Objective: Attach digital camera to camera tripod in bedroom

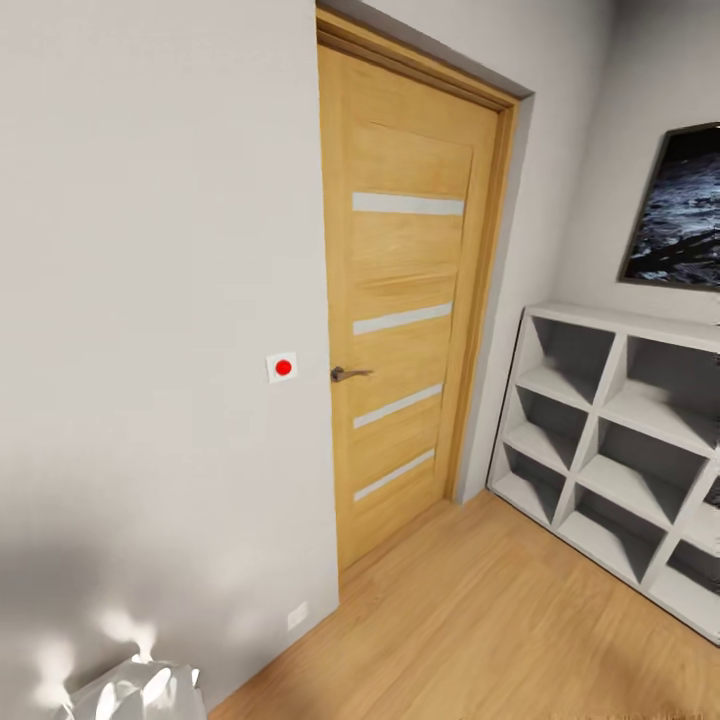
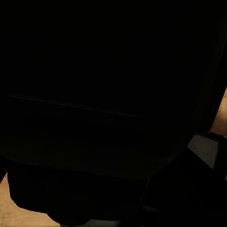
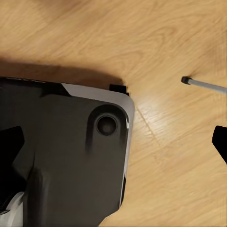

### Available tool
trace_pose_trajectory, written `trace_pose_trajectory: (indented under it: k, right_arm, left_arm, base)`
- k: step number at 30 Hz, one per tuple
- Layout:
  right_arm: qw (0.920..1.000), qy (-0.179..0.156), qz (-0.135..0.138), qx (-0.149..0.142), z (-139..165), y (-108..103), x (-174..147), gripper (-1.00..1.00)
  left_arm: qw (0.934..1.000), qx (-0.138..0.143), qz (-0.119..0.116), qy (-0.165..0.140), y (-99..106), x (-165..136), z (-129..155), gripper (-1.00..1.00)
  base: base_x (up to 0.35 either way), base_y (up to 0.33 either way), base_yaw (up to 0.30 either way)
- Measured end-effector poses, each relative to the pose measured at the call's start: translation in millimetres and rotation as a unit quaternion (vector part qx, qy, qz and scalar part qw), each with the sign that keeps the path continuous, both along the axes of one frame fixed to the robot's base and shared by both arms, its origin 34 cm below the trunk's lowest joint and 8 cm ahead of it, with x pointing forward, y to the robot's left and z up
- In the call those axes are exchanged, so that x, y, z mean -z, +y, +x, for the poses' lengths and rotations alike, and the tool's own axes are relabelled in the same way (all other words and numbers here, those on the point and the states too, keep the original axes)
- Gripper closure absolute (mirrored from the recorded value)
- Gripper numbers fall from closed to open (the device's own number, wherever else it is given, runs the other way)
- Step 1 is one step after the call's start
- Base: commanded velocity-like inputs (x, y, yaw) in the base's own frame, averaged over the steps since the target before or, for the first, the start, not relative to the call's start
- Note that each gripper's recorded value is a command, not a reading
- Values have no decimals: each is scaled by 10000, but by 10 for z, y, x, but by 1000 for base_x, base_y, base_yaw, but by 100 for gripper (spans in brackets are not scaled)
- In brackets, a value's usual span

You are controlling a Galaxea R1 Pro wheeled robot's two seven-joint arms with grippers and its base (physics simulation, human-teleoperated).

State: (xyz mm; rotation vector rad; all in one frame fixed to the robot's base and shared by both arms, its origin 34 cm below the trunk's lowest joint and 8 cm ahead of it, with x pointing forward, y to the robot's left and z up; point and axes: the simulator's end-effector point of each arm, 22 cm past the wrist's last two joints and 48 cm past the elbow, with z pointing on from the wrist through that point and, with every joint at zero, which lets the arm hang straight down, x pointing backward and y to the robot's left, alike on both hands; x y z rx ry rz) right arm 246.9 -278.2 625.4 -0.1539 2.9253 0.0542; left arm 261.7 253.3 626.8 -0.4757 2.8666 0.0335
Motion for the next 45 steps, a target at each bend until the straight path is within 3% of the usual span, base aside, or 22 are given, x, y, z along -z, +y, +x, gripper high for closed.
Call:
trace_pose_trajectory:
  k: [23, 45]
  right_arm:
    - [10000, 0, -5, -14, -1, -2, 0, -100]
    - [10000, 32, -39, -33, -25, -60, 0, -100]
  left_arm:
    - [10000, -14, -9, 12, -1, 1, -7, 100]
    - [10000, -12, -17, 44, -3, 3, -24, 100]
  base:
    - [18, 9, -243]
    - [295, 0, -37]
